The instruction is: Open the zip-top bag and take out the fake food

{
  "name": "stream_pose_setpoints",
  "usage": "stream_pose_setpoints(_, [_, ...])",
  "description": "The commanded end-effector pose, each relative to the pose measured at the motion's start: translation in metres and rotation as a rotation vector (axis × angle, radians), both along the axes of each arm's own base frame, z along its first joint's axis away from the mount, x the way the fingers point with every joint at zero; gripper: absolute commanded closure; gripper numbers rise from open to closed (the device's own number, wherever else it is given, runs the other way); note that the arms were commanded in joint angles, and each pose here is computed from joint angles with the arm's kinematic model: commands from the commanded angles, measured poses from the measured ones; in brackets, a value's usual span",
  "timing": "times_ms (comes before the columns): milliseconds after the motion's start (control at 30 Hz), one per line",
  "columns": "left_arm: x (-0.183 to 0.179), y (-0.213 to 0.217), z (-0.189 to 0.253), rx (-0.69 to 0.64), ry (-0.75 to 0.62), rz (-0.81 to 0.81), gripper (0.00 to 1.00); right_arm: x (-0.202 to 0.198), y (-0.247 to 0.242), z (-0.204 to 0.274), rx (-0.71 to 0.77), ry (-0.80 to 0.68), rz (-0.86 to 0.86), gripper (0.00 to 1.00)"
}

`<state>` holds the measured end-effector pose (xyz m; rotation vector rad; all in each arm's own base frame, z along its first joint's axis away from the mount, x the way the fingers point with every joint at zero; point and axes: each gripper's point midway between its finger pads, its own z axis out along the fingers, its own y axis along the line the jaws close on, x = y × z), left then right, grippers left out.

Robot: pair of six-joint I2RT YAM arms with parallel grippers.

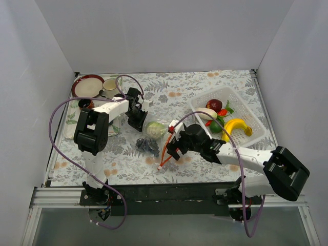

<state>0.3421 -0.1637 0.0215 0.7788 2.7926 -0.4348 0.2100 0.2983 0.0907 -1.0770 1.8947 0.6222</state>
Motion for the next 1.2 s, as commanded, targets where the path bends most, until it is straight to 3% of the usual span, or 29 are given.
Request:
stream_pose_setpoints(0, [0.001,-0.006,0.021,-0.013,-0.045,-0.001,1.0,0.014,0.028,0.028,0.071,-0.111,0.053,0.01])
stream_pose_setpoints(267, [-0.006,-0.003,0.019,0.0,-0.032,0.002,1.0,0.004,0.067,0.014,0.079,-0.073,0.167,0.01])
stream_pose_setpoints(400, [-0.009,-0.001,0.02,0.021,-0.045,-0.002,1.0,-0.011,0.092,0.009,0.108,-0.028,0.303,0.02])
stream_pose_setpoints(833, [-0.019,0.008,0.019,0.049,-0.065,-0.001,1.0,0.002,0.13,0.011,0.154,0.053,0.294,0.02])
stream_pose_setpoints(1000, [-0.016,-0.001,0.027,0.017,-0.079,0.018,1.0,0.01,0.131,-0.031,-0.021,0.089,0.253,0.02])
stream_pose_setpoints(1167, [-0.022,-0.004,0.034,-0.01,-0.077,-0.009,1.0,0.0,0.109,-0.057,-0.073,0.089,0.256,0.02])
